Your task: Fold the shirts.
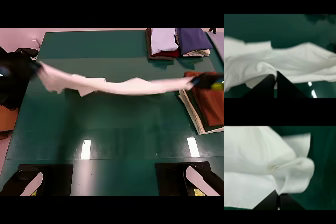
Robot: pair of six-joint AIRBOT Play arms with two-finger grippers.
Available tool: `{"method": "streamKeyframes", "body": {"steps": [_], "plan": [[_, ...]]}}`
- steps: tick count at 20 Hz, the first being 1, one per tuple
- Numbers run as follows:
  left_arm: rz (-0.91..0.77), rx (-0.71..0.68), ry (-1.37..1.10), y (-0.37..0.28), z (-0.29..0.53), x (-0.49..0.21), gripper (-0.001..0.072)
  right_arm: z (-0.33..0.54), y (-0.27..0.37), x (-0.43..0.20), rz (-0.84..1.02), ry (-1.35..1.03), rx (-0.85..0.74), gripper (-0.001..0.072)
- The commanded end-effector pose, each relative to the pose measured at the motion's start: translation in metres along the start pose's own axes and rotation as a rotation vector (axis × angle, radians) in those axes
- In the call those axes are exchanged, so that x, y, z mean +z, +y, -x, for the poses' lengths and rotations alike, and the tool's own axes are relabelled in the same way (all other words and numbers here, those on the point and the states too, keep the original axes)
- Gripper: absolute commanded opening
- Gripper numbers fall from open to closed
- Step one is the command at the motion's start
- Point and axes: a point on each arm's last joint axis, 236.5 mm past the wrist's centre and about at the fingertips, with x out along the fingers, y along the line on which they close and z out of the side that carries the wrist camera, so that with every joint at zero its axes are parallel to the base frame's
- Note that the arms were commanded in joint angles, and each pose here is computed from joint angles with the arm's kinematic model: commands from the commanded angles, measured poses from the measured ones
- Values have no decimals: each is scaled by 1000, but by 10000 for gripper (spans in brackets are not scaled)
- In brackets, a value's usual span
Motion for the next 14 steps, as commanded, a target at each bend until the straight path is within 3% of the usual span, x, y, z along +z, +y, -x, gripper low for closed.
{"method": "streamKeyframes", "body": {"steps": [1,8,10,14], "plan": [[-191,-50,-356,-79,123,105,27,135,74,93,238,-406,-73,19],[-335,-21,-754,-141,270,176,25,274,131,126,375,-699,-230,18],[-334,55,-693,-120,254,173,25,276,130,129,351,-691,-230,18],[-233,168,-280,-38,125,129,28,203,96,130,261,-452,-120,17]]}}
